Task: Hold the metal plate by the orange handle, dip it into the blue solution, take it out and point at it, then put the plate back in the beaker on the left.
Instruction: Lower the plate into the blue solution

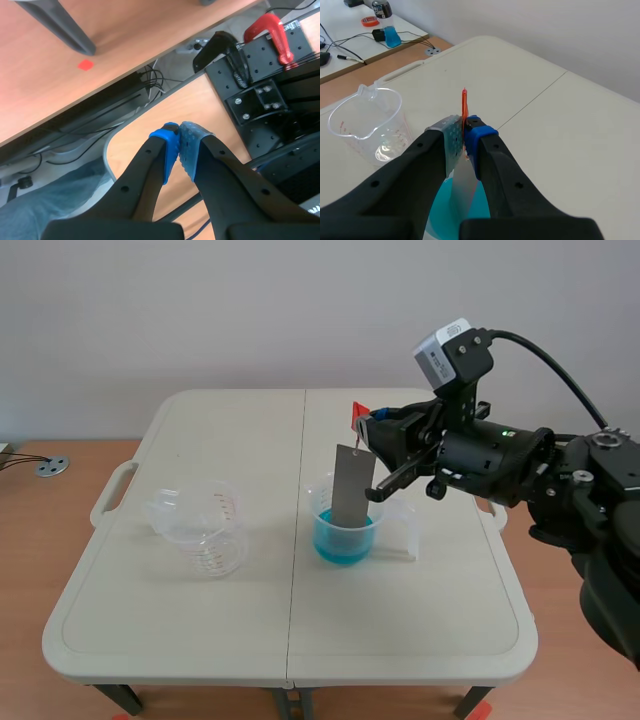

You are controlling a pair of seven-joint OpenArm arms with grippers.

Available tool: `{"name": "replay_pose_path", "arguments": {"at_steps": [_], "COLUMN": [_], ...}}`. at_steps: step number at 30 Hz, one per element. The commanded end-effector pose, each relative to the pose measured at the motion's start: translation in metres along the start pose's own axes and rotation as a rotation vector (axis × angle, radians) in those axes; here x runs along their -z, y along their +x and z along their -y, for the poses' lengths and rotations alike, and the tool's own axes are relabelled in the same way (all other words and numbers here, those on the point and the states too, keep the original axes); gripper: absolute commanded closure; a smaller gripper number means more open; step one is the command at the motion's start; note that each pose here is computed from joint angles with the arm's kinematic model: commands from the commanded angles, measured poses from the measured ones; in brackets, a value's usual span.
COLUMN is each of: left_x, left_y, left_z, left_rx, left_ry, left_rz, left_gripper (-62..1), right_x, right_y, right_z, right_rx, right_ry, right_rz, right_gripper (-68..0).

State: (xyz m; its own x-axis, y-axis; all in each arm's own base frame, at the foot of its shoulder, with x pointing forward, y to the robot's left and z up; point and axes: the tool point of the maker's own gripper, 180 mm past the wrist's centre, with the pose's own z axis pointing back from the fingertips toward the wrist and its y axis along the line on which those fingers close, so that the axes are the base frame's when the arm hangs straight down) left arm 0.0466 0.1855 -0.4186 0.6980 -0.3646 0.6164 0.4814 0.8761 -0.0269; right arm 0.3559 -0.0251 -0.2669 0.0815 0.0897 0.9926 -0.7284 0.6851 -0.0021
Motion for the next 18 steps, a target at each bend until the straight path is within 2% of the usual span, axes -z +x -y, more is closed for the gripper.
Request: {"name": "replay_pose_path", "arguments": {"at_steps": [1,7,18], "left_x": [-0.0019,-0.0021,-0.0021], "left_y": [0.0066,0.0050,0.0051], "left_z": [0.0025,0.0021,0.0021], "left_rx": [-0.003,-0.004,-0.004], "left_ry": [-0.002,0.000,0.000], "left_rz": [0.028,0.024,0.025], "left_gripper": [-2.7,-2.7,-2.7], "right_x": [0.0021,0.0022,0.0036], "right_y": [0.0052,-0.0038,-0.0037], "right_z": [0.0019,0.0014,-0.0002], "right_rx": [-0.009,-0.008,-0.011], "right_ry": [0.003,0.003,0.005], "right_rz": [0.016,-0.001,0.000], "right_gripper": [-1.5,-1.5,-1.5]}}
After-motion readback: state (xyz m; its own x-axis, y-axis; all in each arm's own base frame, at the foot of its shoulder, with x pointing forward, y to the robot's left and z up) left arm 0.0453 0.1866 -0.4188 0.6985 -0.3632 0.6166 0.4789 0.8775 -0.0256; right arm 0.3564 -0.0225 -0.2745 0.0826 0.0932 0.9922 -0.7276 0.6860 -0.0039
